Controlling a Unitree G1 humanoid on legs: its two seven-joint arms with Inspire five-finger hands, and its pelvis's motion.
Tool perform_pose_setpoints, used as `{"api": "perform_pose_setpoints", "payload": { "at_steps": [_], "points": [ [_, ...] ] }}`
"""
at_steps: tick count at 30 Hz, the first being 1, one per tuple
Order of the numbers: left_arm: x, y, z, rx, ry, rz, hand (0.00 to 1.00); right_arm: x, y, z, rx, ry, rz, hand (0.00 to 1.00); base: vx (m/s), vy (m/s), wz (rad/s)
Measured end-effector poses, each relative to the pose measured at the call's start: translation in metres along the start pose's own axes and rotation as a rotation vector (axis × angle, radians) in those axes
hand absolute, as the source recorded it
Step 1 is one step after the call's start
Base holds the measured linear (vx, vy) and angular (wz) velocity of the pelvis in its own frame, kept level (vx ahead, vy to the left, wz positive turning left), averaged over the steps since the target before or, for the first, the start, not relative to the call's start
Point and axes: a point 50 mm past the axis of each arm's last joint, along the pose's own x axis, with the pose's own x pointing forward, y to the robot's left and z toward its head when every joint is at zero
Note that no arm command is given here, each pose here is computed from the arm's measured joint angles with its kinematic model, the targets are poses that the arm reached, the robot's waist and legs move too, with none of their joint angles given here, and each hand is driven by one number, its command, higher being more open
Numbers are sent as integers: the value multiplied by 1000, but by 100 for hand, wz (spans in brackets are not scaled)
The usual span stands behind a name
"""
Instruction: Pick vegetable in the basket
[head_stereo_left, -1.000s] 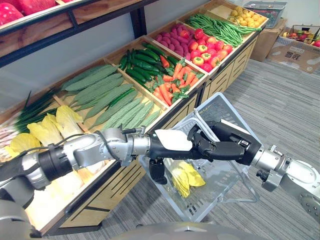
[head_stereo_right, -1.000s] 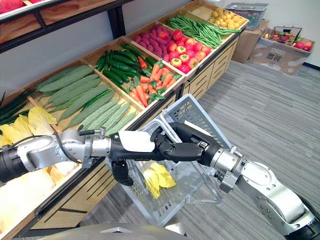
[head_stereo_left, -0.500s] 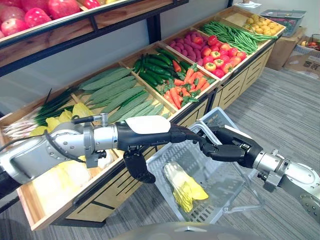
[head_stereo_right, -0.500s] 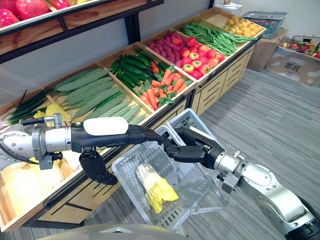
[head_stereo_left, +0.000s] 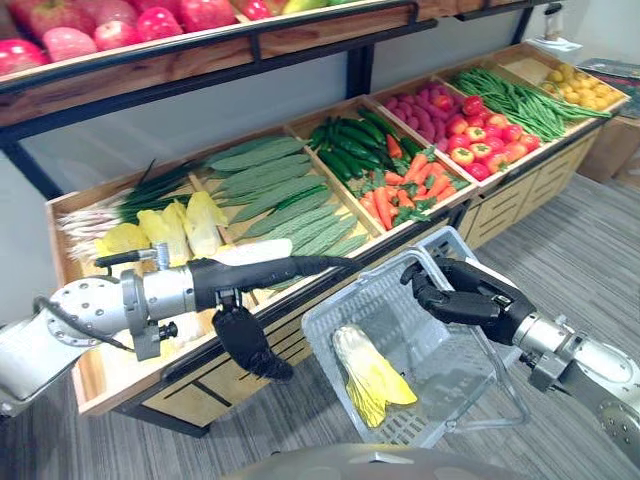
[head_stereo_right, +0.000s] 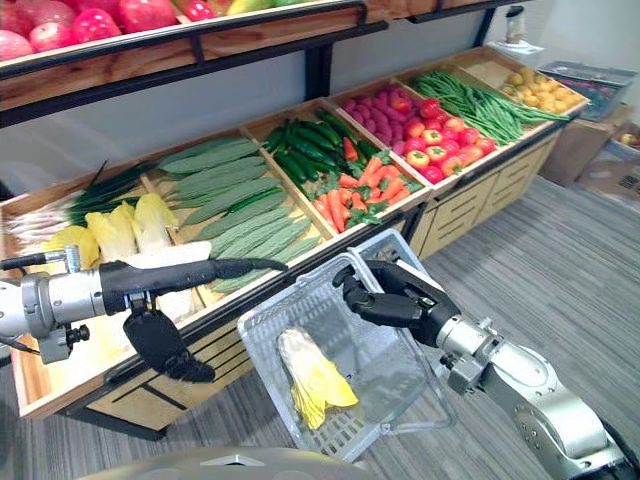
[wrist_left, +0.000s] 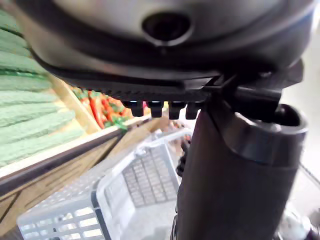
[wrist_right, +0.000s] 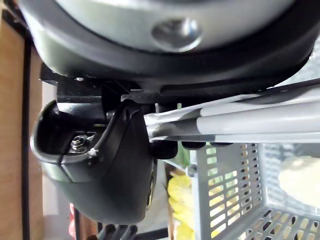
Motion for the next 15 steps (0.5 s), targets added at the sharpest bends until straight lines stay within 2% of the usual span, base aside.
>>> {"api": "perform_pose_setpoints", "payload": {
  "at_steps": [4,8,9,11,12,14,15],
  "points": [
    [-19,13,-27,-85,52,276,100,-14,-14,-10,86,-56,-172,0,-7,6,30],
    [-60,30,-58,-153,160,638,100,-30,-20,-25,180,-90,-322,0,18,2,25],
    [-75,31,-66,-180,181,772,100,-35,-19,-30,209,-97,-362,0,20,-2,14],
    [-102,27,-74,-224,202,983,100,-41,-19,-38,254,-105,-421,0,39,-9,19],
    [-109,24,-76,-237,208,1034,100,-43,-19,-40,267,-108,-440,0,48,-6,19],
    [-133,4,-85,-335,210,1253,100,-49,-22,-45,303,-132,-510,0,40,5,15],
    [-139,-2,-87,-354,218,1302,100,-51,-23,-45,306,-138,-525,0,29,9,8]
  ]
}}
